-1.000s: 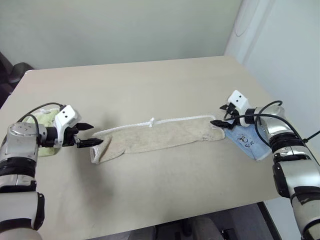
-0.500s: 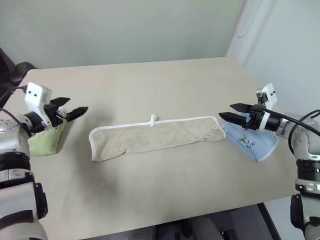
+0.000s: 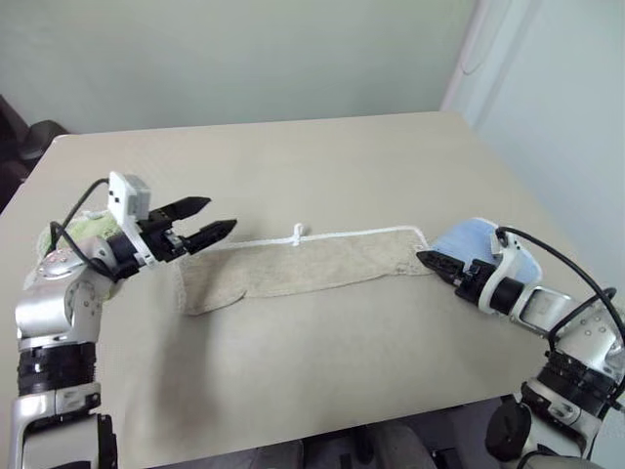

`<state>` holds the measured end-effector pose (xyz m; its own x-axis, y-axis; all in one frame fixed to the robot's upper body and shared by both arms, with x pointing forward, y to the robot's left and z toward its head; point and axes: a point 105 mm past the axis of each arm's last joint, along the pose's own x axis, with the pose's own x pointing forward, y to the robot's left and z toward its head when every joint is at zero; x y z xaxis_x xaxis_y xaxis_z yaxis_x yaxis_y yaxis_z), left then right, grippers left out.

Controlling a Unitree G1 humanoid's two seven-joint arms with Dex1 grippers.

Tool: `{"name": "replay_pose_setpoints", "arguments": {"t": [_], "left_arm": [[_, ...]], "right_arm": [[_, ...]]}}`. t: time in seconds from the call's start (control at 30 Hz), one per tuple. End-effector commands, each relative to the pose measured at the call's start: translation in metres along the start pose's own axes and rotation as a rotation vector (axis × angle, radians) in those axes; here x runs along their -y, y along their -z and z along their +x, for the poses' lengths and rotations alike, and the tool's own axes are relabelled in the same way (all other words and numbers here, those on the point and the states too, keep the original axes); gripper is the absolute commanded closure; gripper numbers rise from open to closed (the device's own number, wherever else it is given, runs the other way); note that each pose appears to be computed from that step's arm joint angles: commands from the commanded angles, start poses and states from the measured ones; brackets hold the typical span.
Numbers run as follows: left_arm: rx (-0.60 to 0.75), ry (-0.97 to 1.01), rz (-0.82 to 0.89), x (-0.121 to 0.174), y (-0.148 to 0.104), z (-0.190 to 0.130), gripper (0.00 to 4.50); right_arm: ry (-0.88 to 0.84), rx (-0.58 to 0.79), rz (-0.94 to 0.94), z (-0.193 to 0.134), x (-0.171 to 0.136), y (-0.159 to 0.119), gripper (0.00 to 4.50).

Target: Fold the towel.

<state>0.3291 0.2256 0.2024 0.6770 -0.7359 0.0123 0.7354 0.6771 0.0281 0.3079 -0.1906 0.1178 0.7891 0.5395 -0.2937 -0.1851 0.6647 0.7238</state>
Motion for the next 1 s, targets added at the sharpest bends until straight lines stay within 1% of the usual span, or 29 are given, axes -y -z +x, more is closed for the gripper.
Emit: {"name": "replay_pose_setpoints", "arguments": {"t": [0.03, 0.33, 0.6, 0.77, 1.0], "left_arm": [[0.031, 0.065, 0.012, 0.021, -0.009, 0.009, 0.0], [0.066, 0.124, -0.046, 0.049, -0.007, 0.021, 0.0], [0.061, 0.158, -0.087, 0.061, -0.002, 0.025, 0.0], [0.006, 0.195, -0.09, 0.07, 0.011, 0.021, 0.0], [-0.025, 0.206, -0.077, 0.071, 0.016, 0.018, 0.0]], "right_arm": [[0.017, 0.029, 0.052, -0.002, 0.003, 0.002, 0.01], [0.092, 0.08, 0.212, 0.008, 0.016, 0.001, 0.01], [0.056, 0.083, 0.236, 0.027, 0.006, -0.004, 0.01], [0.054, 0.091, 0.244, 0.041, 0.006, -0.008, 0.01], [0.035, 0.087, 0.219, 0.053, 0.002, -0.012, 0.01]]}}
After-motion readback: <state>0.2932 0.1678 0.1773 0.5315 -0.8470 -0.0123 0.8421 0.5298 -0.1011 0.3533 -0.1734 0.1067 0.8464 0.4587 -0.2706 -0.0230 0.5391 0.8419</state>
